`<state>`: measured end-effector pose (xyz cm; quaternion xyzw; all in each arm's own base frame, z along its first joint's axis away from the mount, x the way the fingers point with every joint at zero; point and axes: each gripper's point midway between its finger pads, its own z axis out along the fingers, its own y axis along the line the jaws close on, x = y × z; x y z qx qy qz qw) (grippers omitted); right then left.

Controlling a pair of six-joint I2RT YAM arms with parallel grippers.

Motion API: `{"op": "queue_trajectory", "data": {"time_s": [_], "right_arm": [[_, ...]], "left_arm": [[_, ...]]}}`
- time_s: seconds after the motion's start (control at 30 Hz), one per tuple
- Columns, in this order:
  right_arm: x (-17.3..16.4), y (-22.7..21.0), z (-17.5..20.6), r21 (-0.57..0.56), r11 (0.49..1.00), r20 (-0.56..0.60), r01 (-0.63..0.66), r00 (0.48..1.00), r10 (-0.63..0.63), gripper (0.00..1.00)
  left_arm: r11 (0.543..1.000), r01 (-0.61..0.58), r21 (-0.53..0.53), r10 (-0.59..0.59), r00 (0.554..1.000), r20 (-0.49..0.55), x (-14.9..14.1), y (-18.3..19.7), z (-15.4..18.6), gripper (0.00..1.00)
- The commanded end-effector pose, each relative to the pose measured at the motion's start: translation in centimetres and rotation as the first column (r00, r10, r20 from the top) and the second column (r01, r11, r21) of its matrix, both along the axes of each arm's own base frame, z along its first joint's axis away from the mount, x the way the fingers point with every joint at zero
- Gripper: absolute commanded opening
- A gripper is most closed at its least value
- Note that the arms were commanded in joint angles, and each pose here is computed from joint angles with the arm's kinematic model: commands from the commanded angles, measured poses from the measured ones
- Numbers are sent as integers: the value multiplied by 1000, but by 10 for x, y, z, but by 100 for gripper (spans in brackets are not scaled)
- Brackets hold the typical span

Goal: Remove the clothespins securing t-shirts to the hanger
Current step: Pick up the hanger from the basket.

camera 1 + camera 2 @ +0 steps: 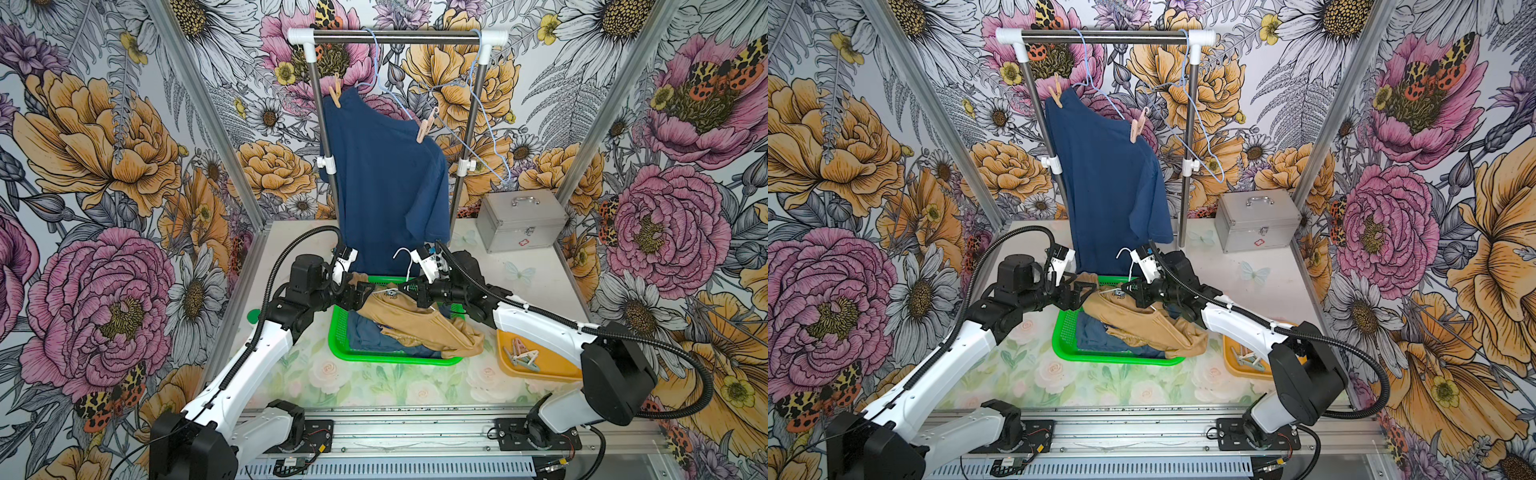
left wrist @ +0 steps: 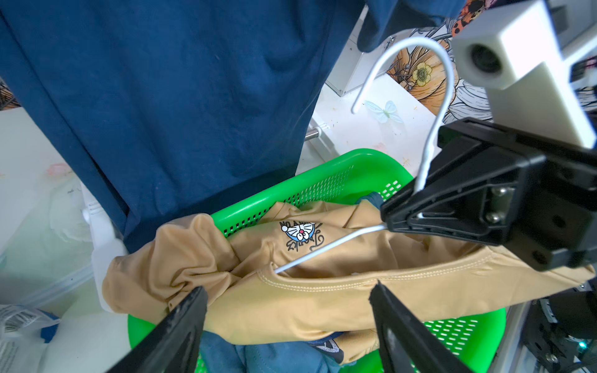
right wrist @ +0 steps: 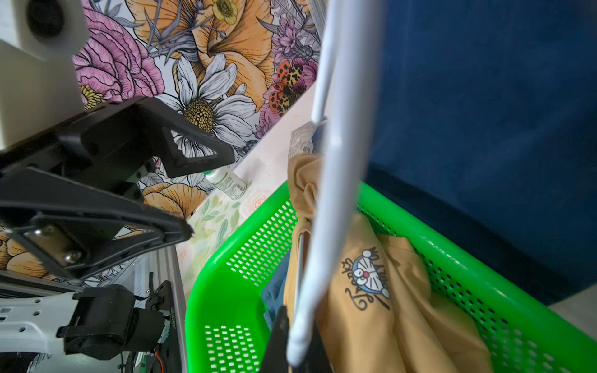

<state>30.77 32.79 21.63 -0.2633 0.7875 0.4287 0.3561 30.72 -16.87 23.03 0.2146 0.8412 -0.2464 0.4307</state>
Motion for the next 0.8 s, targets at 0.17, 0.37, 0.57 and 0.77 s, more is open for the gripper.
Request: {"op": "queue_trajectory", "data": {"time_s": [0.17, 0.37, 0.57, 0.77], "right_arm": [[-17, -13, 141, 79, 991, 395, -109, 916, 69, 0], [-24, -22, 194, 137, 968, 476, -212, 871, 124, 0], [-39, -36, 213, 145, 949, 531, -280, 831, 164, 0], [-53, -49, 213, 135, 937, 558, -322, 806, 197, 0]], "left_arm": [[985, 132, -111, -114, 981, 155, -6, -3, 83, 83], [977, 129, -172, -91, 972, 215, -1, 22, 119, 84], [973, 166, -162, -121, 959, 257, -4, 33, 123, 85], [954, 271, -133, -232, 941, 248, -5, 26, 94, 84]]}}
